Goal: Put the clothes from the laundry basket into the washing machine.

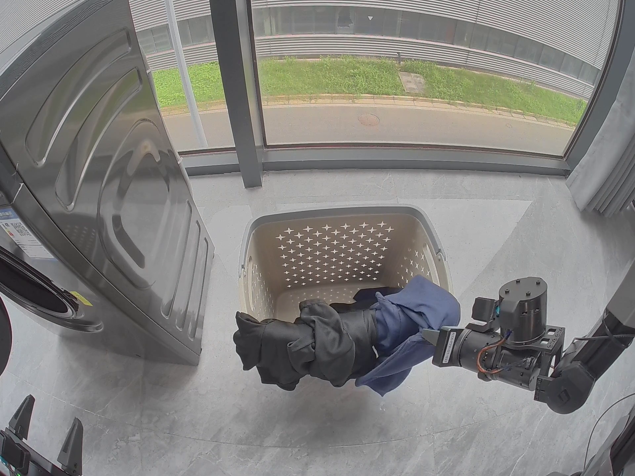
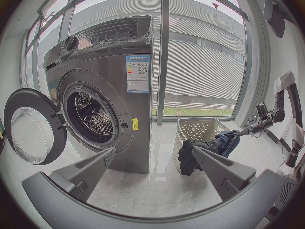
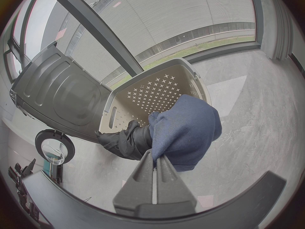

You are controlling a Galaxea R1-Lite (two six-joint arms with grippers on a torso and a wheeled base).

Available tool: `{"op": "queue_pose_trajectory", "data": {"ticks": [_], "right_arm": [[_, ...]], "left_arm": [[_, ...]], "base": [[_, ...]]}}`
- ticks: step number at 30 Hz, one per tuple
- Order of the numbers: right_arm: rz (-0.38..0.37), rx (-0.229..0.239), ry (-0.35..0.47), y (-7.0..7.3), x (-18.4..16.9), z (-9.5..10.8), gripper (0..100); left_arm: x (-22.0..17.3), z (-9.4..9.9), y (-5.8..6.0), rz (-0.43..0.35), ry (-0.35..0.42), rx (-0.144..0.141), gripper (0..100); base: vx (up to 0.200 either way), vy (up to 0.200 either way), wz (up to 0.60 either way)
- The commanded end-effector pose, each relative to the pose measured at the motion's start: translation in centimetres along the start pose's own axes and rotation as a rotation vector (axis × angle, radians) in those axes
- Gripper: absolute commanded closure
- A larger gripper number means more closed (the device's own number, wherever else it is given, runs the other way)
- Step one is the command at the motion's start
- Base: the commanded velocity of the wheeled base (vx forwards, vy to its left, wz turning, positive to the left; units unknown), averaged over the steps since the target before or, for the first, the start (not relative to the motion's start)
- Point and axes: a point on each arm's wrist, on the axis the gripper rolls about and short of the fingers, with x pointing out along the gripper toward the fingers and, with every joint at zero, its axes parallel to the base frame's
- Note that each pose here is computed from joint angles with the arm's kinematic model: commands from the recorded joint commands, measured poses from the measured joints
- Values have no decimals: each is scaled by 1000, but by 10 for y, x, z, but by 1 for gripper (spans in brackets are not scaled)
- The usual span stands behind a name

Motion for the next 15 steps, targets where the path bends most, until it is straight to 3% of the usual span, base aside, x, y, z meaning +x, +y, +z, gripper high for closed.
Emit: {"op": "queue_pose_trajectory", "data": {"ticks": [1, 5, 9, 15], "right_arm": [[-24, -8, 25, -5, 6, -6, 0], [-48, -15, 49, -11, 13, -11, 0], [-142, -36, 59, -27, 30, -16, 0], [-179, -43, 49, -41, 58, -15, 0]], "left_arm": [[0, -5, 0, 1, 2, 0, 0], [0, -5, 0, 1, 2, 0, 0], [0, -5, 0, 1, 4, 0, 0], [0, -5, 0, 1, 2, 0, 0]], "base": [[0, 0, 0], [0, 0, 0], [0, 0, 0], [0, 0, 0]]}}
